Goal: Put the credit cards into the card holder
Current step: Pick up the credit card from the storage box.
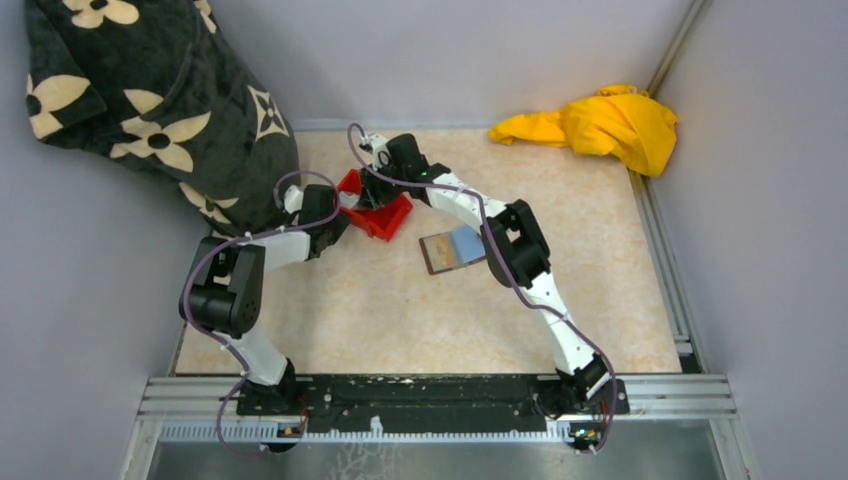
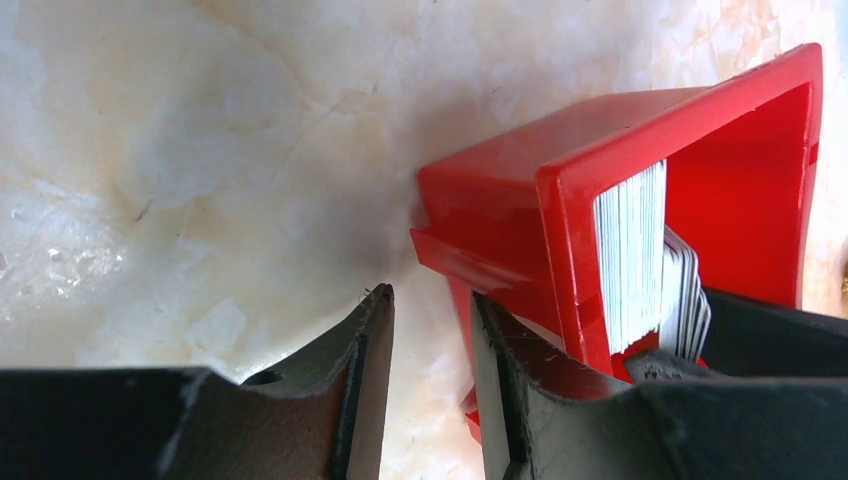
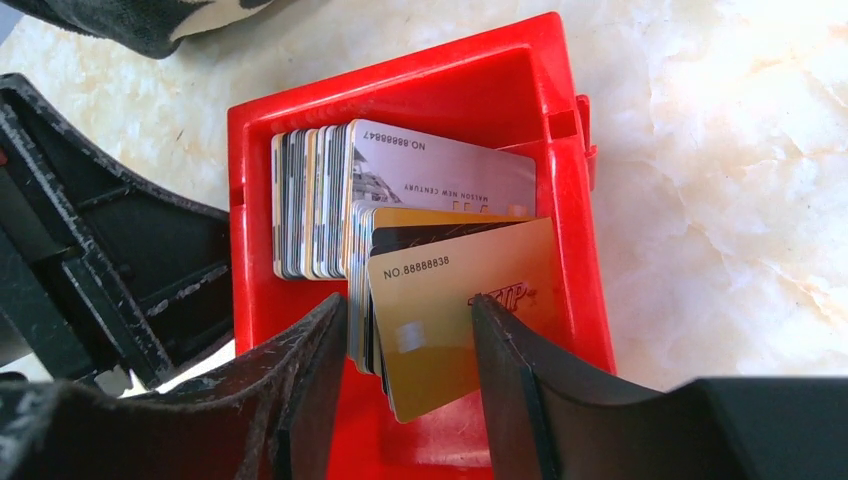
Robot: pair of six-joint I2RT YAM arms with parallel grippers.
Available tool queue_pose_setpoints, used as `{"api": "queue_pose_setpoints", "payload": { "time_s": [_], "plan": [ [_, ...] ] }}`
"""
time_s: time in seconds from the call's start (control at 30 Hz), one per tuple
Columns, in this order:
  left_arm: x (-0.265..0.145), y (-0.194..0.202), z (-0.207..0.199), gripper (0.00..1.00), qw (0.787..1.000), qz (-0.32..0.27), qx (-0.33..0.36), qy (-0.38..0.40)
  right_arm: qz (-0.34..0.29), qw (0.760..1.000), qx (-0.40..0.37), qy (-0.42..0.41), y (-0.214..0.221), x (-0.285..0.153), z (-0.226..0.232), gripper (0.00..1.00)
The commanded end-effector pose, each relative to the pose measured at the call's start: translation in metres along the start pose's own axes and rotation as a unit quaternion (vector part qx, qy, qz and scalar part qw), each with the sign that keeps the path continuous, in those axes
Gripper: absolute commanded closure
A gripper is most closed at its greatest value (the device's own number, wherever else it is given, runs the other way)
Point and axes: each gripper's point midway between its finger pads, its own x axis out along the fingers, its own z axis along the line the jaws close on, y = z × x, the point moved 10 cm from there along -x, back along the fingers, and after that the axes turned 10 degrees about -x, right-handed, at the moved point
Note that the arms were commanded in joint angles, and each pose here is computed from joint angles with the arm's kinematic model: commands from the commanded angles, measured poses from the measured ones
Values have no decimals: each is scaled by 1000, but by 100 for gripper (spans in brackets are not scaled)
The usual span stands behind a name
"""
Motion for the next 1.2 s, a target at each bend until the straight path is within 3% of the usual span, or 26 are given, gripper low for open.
{"api": "queue_pose_setpoints", "payload": {
  "time_s": [0.0,0.47,0.7,1.17],
  "plan": [
    [5,-8,-19,59,999,-2,6,32,0,1000,-1,-12,-14,-19,16,52],
    [4,-4,-19,59,998,28,22,43,-21,1000,5,17,-25,-23,14,55],
    [2,-3,-19,59,998,33,25,45,-35,999,12,17,-40,-20,14,41],
    [0,-3,-17,59,998,36,26,47,-24,997,3,69,-25,-35,12,40]
  ]
}}
